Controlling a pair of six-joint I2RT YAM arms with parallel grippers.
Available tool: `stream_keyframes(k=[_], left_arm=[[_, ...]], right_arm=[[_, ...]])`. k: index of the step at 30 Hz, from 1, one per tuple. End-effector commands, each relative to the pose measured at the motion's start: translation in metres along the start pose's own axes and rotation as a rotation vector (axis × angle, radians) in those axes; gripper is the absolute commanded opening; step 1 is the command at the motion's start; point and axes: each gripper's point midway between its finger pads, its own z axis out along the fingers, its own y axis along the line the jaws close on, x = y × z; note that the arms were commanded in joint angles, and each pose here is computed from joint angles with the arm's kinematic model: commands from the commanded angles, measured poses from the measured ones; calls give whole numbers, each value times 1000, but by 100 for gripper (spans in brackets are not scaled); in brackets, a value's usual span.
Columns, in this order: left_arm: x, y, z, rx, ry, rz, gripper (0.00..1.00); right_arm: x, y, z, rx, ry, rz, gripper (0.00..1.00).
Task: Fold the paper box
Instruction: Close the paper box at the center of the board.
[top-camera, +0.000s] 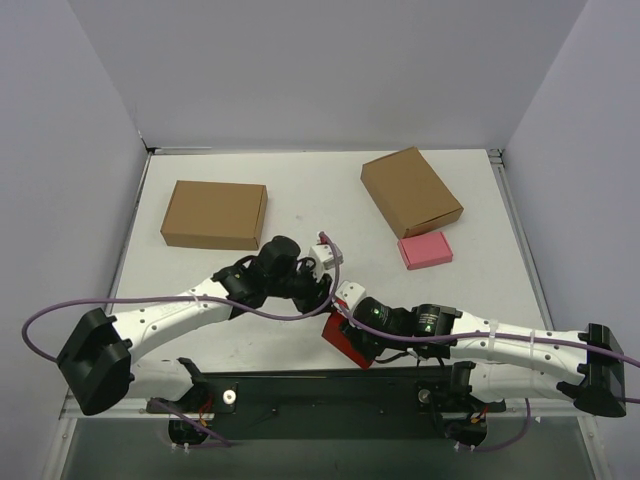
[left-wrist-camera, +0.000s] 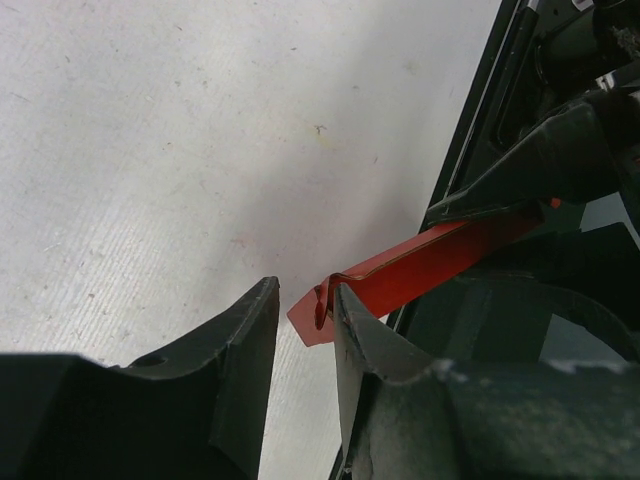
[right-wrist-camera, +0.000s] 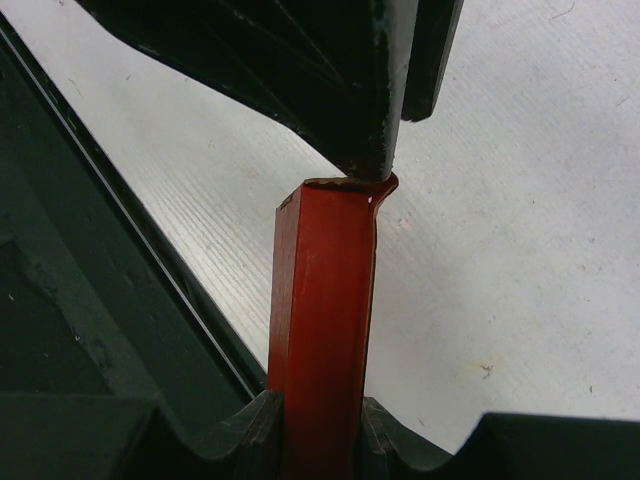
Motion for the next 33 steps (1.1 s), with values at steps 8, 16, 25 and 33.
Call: stream_keyframes(k=[8, 16, 25, 33], left_arm=[[-13, -11, 6, 62, -13, 32, 26], [-13, -21, 10, 79, -5, 43, 4], [-4, -17, 17, -84, 10, -73, 0], [20, -13, 34, -156, -87, -291, 0]], right_arm=[[-15, 3, -12, -13, -42, 7, 18], [-12, 1, -8, 1, -26, 5, 17], [-12, -17, -3, 123, 1, 17, 17], [-8, -30, 7, 226, 46, 27, 15]])
